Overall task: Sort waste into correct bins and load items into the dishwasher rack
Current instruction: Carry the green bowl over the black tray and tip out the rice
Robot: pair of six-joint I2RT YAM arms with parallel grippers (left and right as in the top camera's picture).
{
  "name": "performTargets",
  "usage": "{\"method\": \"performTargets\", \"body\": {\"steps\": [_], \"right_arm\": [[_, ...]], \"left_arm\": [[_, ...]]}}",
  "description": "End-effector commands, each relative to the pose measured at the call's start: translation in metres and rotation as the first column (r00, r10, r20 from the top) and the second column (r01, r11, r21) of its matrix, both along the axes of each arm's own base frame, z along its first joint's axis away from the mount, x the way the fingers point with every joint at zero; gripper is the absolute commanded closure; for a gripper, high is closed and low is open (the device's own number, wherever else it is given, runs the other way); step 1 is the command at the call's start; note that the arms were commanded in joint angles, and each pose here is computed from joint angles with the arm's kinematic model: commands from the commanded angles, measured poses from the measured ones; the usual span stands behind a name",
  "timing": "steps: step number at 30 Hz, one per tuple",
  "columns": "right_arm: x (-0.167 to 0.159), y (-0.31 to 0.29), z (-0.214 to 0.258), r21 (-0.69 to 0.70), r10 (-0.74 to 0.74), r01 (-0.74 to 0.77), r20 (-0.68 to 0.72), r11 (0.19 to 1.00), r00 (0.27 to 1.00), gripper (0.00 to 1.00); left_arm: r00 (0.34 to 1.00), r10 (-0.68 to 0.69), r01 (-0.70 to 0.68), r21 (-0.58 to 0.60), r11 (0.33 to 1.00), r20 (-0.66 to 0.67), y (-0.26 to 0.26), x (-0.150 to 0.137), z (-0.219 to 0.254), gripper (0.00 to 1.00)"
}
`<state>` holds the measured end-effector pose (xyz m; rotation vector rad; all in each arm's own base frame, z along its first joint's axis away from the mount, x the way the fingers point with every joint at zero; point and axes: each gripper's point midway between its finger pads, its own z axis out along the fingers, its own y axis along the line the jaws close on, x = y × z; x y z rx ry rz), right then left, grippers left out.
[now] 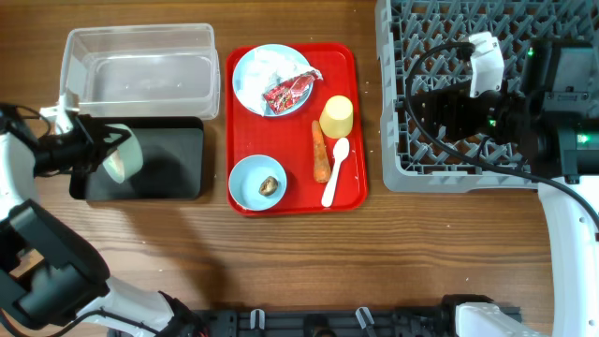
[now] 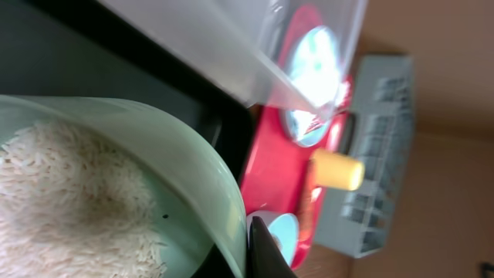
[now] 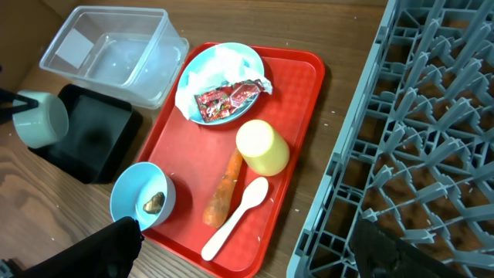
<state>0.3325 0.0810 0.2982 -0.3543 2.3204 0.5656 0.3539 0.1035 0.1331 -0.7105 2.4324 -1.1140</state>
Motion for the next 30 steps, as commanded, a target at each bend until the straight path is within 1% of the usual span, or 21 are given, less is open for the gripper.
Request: {"method": "performTargets", "body": {"steps": [1,4,12,17,22,24,26,28,30], "right_arm": [[0.004,0.001,0.003,0.005,-0.01,0.01,-0.001,1.0,1.0,0.1],[0.004,0.001,0.003,0.005,-0.01,0.01,0.0,1.0,1.0,0.1],[0.004,0.001,0.003,0.009,-0.014,0.014,-0.004,1.0,1.0,0.1],[0.004,0.001,0.003,0.015,-0.02,0.02,-0.009,1.0,1.0,0.1],[0.004,0.001,0.003,0.02,-0.026,0.026,-0.013,0.999,1.0,0.1],[0.003,0.001,0.003,0.019,-0.026,0.027,-0.014,0.999,1.0,0.1],[0.003,0.001,0.003,0.02,-0.026,0.026,-0.014,0.999,1.0,0.1],[0.003,0.001,0.003,0.019,-0.026,0.026,-0.014,0.999,1.0,0.1],[0.003,0.001,0.003,0.02,-0.026,0.027,-0.014,0.999,1.0,0.09]], "left_arm": [[0.99,0.035,-0.019,-0.123,0.992,0.133,0.009,0.004,0.021,0.96],[0.986,0.059,-0.035,-0.151,0.988,0.159,0.015,0.004,0.024,0.96],[0.982,0.065,-0.034,-0.166,0.985,0.18,0.021,0.012,0.016,0.96],[0.967,0.102,-0.042,-0.248,0.968,0.234,0.031,0.016,0.016,0.96],[0.963,0.125,-0.049,-0.301,0.953,0.24,0.035,0.017,0.014,0.96],[0.962,0.157,-0.064,-0.373,0.926,0.225,0.035,0.018,0.021,0.96],[0.949,0.17,-0.045,-0.42,0.907,0.265,0.034,0.018,0.033,0.96],[0.942,0.182,-0.039,-0.443,0.895,0.283,0.036,0.018,0.039,0.96],[0.944,0.196,-0.055,-0.457,0.888,0.267,0.039,0.017,0.039,0.96]]}}
